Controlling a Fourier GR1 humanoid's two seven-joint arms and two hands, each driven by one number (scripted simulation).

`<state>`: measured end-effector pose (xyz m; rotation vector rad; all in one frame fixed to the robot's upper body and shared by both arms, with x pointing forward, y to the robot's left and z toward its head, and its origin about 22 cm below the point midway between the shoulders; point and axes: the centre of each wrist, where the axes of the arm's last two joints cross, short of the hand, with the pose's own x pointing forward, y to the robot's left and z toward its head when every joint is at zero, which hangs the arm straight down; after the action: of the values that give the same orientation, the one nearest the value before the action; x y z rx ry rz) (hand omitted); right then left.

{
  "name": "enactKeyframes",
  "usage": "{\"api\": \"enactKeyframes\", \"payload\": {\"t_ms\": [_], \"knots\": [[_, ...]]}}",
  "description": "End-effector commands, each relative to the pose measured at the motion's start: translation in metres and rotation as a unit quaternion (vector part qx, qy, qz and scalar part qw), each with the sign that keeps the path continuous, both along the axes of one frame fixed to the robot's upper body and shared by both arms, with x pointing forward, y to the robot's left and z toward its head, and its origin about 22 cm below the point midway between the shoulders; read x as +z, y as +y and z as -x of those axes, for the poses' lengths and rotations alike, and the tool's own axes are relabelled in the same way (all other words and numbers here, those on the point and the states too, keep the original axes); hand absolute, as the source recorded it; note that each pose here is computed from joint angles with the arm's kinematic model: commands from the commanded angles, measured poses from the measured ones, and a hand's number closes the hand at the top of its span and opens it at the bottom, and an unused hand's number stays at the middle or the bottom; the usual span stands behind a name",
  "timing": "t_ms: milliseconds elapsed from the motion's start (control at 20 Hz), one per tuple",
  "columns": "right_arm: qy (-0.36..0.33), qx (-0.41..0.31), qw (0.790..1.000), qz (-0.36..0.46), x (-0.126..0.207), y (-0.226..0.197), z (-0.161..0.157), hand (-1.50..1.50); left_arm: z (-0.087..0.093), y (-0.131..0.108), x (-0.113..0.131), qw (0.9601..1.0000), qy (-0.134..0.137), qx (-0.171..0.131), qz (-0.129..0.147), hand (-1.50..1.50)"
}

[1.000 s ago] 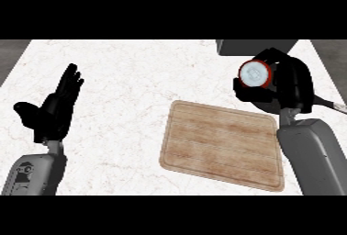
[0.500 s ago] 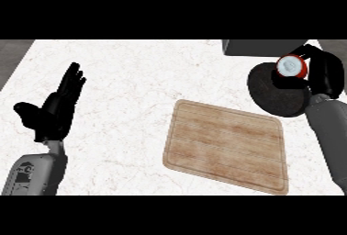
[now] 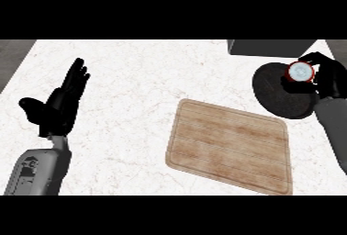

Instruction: Pick the can from the cutting board and place it in the pan

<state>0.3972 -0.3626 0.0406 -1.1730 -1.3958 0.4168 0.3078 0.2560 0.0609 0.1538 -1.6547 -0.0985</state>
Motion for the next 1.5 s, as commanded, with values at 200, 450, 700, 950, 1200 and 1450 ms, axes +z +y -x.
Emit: {"api": "enactKeyframes", "payload": {"t_ms": [200,450,700,950,1200,1450], "knots": [[0.098,0.069,0.979,-0.164,-0.024,-0.008,0.008,-1.5,-0.001,0.001,-0.006,1.0,-0.004,0.003,-0.006,0.0],[0.05,0.073,0.985,-0.149,-0.037,-0.007,0.014,-1.5,-0.001,0.0,-0.001,1.0,-0.003,0.002,0.002,0.0],[-0.068,0.073,0.973,-0.21,-0.02,-0.02,0.01,-1.5,0.003,0.014,-0.007,0.9999,-0.003,0.009,-0.006,0.0],[-0.094,0.09,0.948,-0.292,-0.037,-0.06,0.043,-1.5,0.011,0.012,-0.006,0.9998,0.007,0.018,0.005,0.0],[-0.09,0.161,0.919,-0.349,-0.057,-0.09,0.082,-1.5,0.02,0.03,-0.007,0.9995,0.015,0.028,0.003,0.0],[-0.099,0.197,0.909,-0.353,-0.042,-0.111,0.098,-1.5,0.017,0.019,-0.008,0.9987,0.018,0.047,0.0,0.0]]}}
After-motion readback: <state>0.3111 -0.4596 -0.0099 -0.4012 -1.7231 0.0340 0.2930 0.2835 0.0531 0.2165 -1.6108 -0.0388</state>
